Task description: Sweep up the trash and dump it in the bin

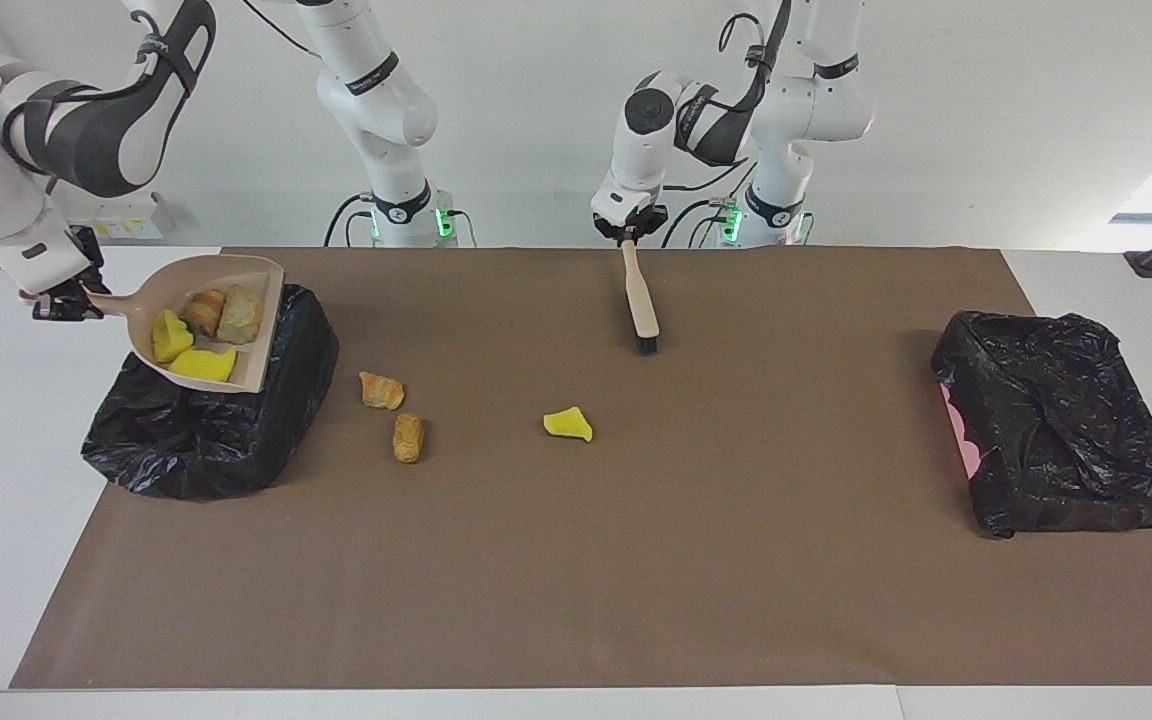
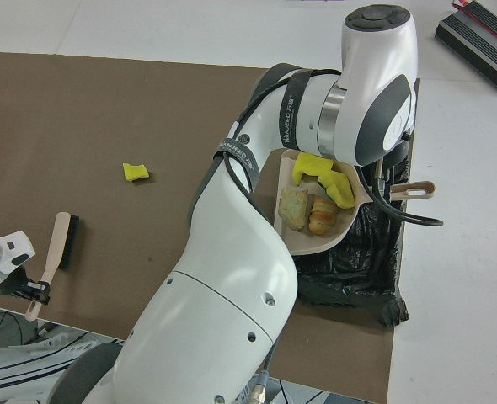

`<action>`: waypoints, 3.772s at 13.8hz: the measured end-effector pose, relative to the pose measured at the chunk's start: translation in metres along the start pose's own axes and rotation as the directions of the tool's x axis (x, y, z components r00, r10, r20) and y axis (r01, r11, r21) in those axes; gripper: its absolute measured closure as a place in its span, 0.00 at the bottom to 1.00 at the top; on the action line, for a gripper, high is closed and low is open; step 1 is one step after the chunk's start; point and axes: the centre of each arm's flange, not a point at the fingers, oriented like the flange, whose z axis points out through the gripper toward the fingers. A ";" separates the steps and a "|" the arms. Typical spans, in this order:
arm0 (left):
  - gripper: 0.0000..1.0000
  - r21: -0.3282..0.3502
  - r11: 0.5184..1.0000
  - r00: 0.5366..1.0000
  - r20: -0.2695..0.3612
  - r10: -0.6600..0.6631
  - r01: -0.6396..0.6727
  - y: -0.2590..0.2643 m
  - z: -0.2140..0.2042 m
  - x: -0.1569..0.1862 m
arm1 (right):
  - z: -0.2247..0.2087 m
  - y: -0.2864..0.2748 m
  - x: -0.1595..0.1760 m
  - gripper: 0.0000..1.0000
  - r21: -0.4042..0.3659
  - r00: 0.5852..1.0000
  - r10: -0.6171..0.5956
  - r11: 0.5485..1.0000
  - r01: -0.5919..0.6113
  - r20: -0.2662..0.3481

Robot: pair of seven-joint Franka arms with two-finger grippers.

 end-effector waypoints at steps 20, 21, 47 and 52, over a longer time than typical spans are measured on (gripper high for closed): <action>0.00 -0.047 0.985 0.930 -0.338 0.143 -0.168 -0.148 -0.285 0.232 | -0.010 -0.070 0.030 0.68 -0.146 0.848 0.119 0.988 -0.050 0.516; 0.00 -0.034 0.983 0.923 -0.349 0.159 -0.182 -0.166 -0.302 0.239 | -0.016 -0.071 0.031 0.68 -0.151 0.836 0.115 0.988 -0.039 0.537; 0.00 0.066 0.970 0.932 -0.268 0.243 -0.234 -0.271 -0.390 0.229 | -0.093 -0.091 0.080 0.68 -0.193 0.663 0.064 0.974 0.123 0.746; 0.00 0.050 0.975 0.939 -0.263 0.222 -0.217 -0.286 -0.387 0.235 | -0.053 -0.077 0.131 0.68 -0.209 0.684 0.065 0.969 0.130 0.727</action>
